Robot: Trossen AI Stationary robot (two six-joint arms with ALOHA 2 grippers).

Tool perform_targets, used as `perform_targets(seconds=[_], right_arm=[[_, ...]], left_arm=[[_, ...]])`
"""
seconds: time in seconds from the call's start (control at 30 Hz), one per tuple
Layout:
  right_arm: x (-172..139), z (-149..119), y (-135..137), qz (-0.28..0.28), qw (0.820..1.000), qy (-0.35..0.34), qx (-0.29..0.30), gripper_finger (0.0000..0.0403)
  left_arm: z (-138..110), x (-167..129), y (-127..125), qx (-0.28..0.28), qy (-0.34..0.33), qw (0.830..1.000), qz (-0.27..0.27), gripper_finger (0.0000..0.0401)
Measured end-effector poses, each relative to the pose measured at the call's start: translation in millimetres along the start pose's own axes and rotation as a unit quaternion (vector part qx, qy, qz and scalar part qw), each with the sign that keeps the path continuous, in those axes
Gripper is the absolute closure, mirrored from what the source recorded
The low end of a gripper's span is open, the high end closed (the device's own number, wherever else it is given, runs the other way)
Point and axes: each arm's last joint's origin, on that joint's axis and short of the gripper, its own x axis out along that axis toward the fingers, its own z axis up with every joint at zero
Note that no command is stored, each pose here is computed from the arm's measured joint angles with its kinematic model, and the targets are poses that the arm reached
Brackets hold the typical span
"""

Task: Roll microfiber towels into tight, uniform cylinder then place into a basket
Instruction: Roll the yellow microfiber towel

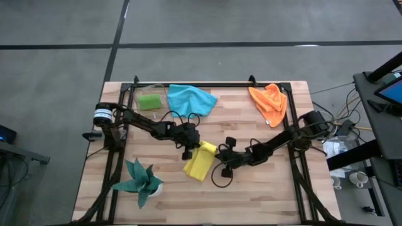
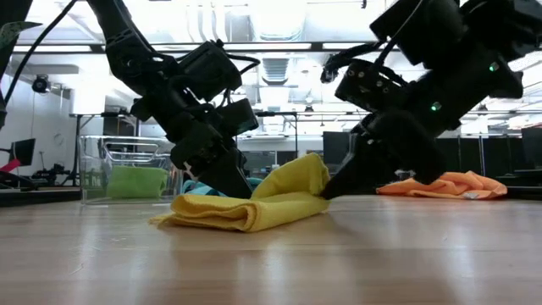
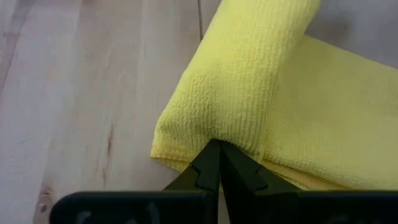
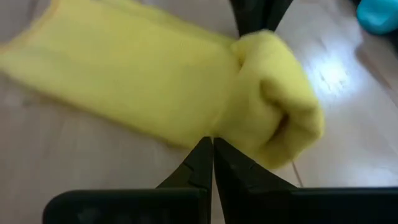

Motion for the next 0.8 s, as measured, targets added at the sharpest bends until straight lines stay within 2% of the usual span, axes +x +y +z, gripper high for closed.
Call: perform_targets(seconds=[0.1,0.2,0.4,0.53,0.67,0.8], right_arm=[[-8,1,0,-0.002,1.000,0.024,-0.019,0.0394],[-20,8,0,-0.010,0.999,0.018,-0.032,0.0394],[-37,27,-11,-0.114,0.991,-0.044,-0.062,0.0394],[-32,38,-25,-0.152,0.985,-0.074,-0.041,0.0394],[-15,31,-36,-0.138,0.989,-0.053,-0.022,0.0394],[-8,29,-32,-0.100,0.993,-0.058,-0.014,0.0394]], left_arm=[[0,0,0,0.000,0.003,1.000,0.001,0.0401],[-1,0,0,0.000,0.004,1.000,0.001,0.0401],[-1,0,0,0.000,0.004,1.000,0.001,0.0401],[-1,0,0,0.000,0.004,1.000,0.001,0.0401],[-1,0,0,0.000,0.004,1.000,0.001,0.0401],[-1,0,0,0.000,0.004,1.000,0.001,0.0401]])
